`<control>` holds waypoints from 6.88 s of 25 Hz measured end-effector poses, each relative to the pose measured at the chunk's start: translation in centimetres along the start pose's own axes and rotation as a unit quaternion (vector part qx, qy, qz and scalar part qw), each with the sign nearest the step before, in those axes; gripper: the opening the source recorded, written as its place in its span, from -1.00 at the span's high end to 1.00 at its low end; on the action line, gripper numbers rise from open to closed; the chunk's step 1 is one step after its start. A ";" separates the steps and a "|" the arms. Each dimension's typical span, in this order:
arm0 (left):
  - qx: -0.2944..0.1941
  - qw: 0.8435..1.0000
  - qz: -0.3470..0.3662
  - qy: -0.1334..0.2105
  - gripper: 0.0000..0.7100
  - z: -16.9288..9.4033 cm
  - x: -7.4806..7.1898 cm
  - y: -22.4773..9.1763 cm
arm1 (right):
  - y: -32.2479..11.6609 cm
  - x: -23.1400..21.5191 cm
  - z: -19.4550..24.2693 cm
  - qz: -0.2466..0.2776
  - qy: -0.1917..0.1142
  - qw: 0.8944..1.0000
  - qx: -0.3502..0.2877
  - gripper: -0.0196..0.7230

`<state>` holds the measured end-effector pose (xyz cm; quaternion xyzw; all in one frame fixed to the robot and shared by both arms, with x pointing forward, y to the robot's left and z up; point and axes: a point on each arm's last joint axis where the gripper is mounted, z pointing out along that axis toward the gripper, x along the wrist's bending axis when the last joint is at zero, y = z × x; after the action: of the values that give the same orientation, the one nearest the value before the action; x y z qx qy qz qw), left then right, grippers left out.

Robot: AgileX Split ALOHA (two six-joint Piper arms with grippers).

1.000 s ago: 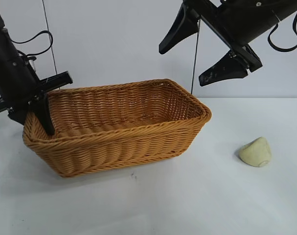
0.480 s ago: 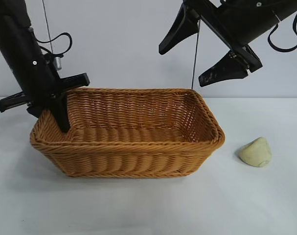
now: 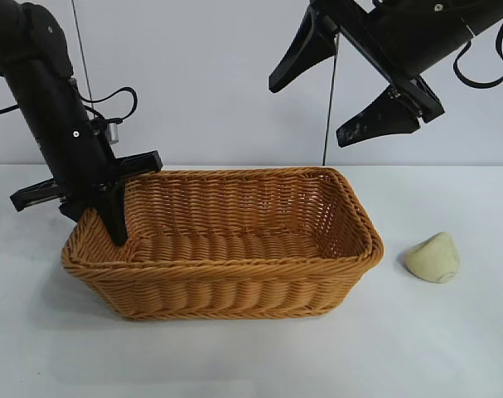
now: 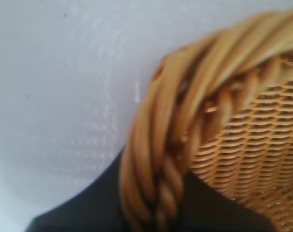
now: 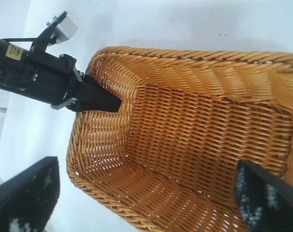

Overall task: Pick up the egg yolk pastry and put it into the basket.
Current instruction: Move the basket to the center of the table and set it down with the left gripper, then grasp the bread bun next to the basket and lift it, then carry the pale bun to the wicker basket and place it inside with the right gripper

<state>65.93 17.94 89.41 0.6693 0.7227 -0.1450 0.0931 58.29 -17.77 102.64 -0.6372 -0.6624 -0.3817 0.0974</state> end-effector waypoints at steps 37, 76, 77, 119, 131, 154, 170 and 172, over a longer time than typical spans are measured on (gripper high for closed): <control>-0.169 0.970 0.021 0.175 -0.95 -17.4 6.3 1.7 | -0.1 0.0 0.0 0.000 0.001 1.000 0.003 -0.93; -0.397 0.905 0.089 0.121 -0.95 -16.0 9.5 -37.9 | -0.1 0.0 0.0 0.000 0.001 1.000 0.003 -0.93; -0.407 0.901 0.091 0.120 -0.95 -16.1 9.5 -38.3 | -0.1 0.0 0.0 0.000 0.001 1.000 0.003 -0.93; -0.542 0.827 0.116 0.097 -0.95 -16.3 9.8 -43.0 | 2.5 -12.4 -0.8 0.056 -0.267 0.951 0.143 -0.93; -0.542 0.827 0.116 0.097 -0.95 -16.3 9.8 -43.0 | 1.0 -17.3 5.2 0.107 -0.271 0.941 0.169 -0.93; -0.542 0.827 0.116 0.097 -0.95 -16.3 9.8 -43.0 | 1.1 -17.4 5.1 0.108 -0.278 0.940 0.168 0.74; -0.542 0.827 0.116 0.097 -0.95 -16.3 9.8 -43.0 | 8.2 -9.9 -1.4 0.032 -0.236 0.963 0.124 0.82; -0.542 0.827 0.116 0.097 -0.95 -16.3 9.8 -43.0 | 8.9 -8.4 -2.2 0.015 -0.233 0.967 0.104 0.82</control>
<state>23.26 29.95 105.20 0.6007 0.6076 0.3477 0.3860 67.14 -26.57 102.36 -0.7048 -0.6933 -0.1500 0.0123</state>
